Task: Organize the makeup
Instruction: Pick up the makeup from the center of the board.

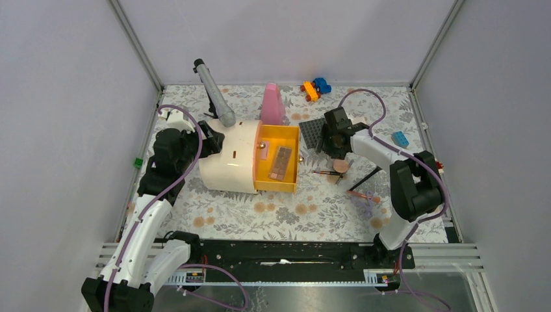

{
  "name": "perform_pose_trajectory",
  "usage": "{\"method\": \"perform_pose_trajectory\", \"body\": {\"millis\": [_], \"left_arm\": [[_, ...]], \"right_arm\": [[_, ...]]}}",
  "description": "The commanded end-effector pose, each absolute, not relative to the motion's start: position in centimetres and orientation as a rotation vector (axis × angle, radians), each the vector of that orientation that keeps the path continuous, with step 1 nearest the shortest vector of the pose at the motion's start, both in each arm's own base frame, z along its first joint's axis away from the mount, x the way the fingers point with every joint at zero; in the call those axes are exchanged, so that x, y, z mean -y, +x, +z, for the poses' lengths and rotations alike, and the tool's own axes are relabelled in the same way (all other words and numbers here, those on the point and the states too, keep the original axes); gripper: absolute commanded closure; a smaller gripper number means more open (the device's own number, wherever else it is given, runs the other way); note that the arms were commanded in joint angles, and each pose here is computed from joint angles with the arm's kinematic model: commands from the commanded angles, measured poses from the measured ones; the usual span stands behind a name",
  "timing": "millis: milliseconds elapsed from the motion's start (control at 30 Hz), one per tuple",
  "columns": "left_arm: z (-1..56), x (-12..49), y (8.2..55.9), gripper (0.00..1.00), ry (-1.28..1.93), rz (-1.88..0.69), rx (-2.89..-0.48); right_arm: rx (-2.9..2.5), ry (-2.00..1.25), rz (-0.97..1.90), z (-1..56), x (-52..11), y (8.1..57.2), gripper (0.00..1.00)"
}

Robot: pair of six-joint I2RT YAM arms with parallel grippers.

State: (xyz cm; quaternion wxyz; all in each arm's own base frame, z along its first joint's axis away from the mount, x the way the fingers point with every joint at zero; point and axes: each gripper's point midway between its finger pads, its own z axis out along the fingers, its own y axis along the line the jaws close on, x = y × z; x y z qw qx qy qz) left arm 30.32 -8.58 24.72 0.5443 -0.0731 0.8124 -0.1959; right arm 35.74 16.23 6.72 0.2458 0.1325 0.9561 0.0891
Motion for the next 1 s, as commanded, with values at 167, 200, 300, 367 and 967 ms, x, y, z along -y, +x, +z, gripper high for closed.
{"method": "perform_pose_trajectory", "body": {"millis": [167, 200, 300, 367, 967], "left_arm": [[18.5, 8.2, 27.7, 0.27, -0.147, -0.406, -2.177], [18.4, 8.2, 27.7, 0.27, -0.147, -0.406, -2.179], [18.4, 8.2, 27.7, 0.27, -0.146, -0.407, -2.179], [18.4, 8.2, 27.7, 0.27, -0.147, -0.407, -2.18], [18.4, 8.3, 27.6, 0.27, -0.143, -0.41, -2.179]], "right_arm": [[-2.637, 0.386, 0.082, 4.1, -14.5, 35.6, 0.23], [-2.641, 0.387, 0.065, 3.9, -14.3, 35.5, 0.22], [-2.646, 0.394, 0.002, 3.7, -13.5, 35.4, 0.2], [-2.653, 0.399, -0.051, 3.5, -12.8, 35.2, 0.2], [-2.583, 0.427, -0.381, 5.5, -8.3, 34.8, 0.16]]}}
